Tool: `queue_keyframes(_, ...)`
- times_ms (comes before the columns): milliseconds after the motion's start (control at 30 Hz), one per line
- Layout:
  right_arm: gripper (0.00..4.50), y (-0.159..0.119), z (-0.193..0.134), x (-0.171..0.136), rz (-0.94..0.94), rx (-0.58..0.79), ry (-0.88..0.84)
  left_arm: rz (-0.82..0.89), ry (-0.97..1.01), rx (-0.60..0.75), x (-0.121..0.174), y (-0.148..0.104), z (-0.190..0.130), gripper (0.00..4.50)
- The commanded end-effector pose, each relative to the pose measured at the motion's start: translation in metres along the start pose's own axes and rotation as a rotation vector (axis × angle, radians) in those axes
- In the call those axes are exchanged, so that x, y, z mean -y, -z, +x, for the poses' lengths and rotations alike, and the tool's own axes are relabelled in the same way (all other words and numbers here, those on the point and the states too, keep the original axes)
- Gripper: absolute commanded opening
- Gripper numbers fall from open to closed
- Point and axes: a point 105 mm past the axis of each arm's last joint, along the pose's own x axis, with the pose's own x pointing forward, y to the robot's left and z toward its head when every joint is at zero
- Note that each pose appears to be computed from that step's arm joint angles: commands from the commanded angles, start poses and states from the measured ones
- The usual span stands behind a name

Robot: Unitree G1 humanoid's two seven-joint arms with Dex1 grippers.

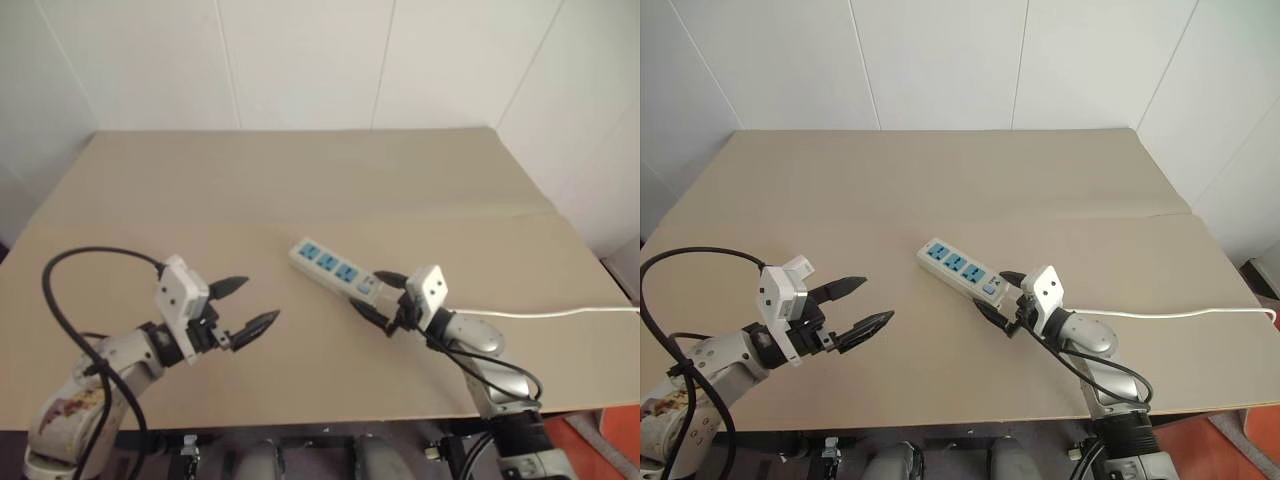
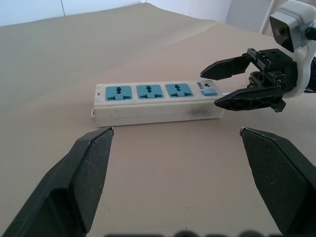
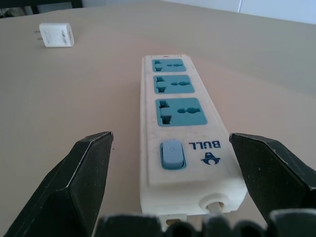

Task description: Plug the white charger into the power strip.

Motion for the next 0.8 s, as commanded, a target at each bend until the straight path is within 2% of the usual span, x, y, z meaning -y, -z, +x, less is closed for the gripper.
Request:
queue_keyframes(33,4.48,-0.006,0.004,0.009,-0.058,0.015,0.064,0.036,0.015,0.033,0.006,-0.009,0.0,4.5)
queue_keyframes(500,4.48,-0.001,0.008,-0.004,-0.036,-0.006,-0.016,0.033,0.016,0.031,0.006,-0.008,0.0,4.5)
queue_keyframes(800,4.48,0.022,0.019,-0.001,-0.001,-0.069,-0.004,0.039,0.022,0.033,0.007,-0.01,0.003,4.5)
